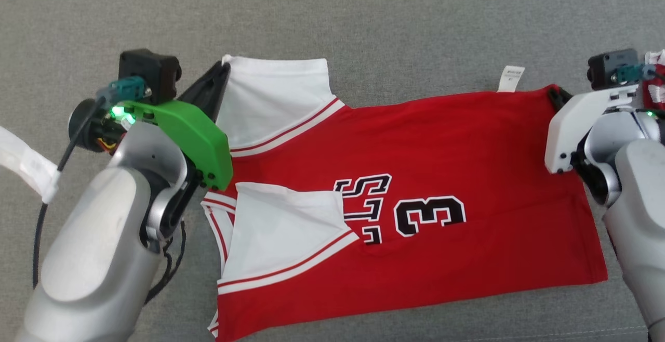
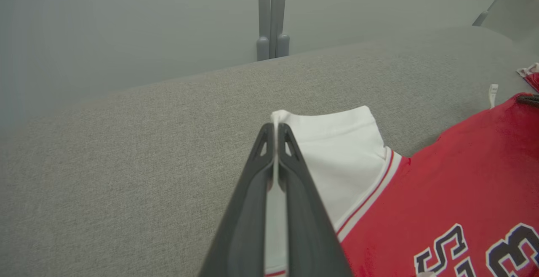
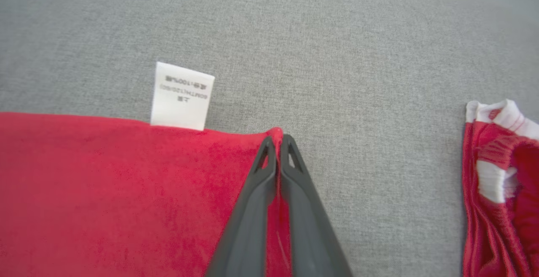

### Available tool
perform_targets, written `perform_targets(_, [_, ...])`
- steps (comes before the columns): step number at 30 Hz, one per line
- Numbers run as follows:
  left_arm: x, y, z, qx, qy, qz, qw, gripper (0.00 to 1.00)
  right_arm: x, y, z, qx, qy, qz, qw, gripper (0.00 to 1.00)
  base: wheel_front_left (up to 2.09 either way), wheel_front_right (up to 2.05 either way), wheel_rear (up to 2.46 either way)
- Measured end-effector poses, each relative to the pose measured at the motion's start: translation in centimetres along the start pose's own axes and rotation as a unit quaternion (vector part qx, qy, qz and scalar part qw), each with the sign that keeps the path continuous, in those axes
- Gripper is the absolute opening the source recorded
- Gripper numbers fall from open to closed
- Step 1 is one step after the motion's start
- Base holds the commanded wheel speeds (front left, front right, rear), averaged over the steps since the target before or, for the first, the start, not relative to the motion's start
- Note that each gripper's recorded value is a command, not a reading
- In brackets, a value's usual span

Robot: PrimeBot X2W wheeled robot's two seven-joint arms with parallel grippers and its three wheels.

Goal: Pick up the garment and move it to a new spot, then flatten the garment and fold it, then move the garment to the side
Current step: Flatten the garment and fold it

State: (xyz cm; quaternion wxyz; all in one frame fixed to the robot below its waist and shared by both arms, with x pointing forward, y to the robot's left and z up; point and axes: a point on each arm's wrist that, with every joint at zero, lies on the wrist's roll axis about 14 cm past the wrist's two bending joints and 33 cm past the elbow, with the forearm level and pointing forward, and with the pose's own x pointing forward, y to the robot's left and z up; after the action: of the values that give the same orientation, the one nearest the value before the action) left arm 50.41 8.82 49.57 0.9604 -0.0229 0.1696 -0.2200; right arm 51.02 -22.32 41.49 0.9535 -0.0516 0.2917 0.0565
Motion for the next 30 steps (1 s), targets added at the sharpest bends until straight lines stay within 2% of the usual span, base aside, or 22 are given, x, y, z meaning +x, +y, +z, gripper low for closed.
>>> perform_targets(4, [-3.4,-2.0,-1.1,-0.020,0.000,-0.013,1.000,0.00,-2.7,1.3,-1.5,0.008,-0.014,0.022,1.000,0.00,0.00,0.00,0.00])
perform_targets(13, [-10.9,-4.9,-5.6,-0.087,0.029,0.007,0.996,0.00,-8.1,-0.3,-4.3,0.032,-0.013,0.006,0.999,0.00,0.00,0.00,0.00])
perform_targets(19, [-13.3,-6.5,-7.8,-0.133,0.035,0.023,0.990,0.00,-10.0,-0.2,-4.6,0.044,-0.021,0.000,0.999,0.00,0.00,0.00,0.00])
perform_targets(27, [-14.2,-6.9,-11.3,-0.148,0.076,0.034,0.985,0.00,-10.8,-0.2,-5.9,0.044,-0.004,-0.010,0.999,0.00,0.00,0.00,0.00])
perform_targets(28, [-14.2,-6.8,-11.8,-0.146,0.082,0.037,0.985,0.00,-10.8,-0.2,-6.0,0.049,-0.005,-0.011,0.999,0.17,0.00,0.00,0.00])
perform_targets(29, [-14.2,-6.8,-12.1,-0.142,0.085,0.039,0.985,0.46,-10.9,-0.3,-6.0,0.049,-0.006,-0.014,0.999,0.28,0.00,0.00,0.00])
perform_targets(30, [-14.2,-6.7,-12.3,-0.141,0.085,0.041,0.985,0.98,-11.0,-0.4,-6.2,0.049,-0.006,-0.018,0.999,1.00,0.00,0.00,0.00])
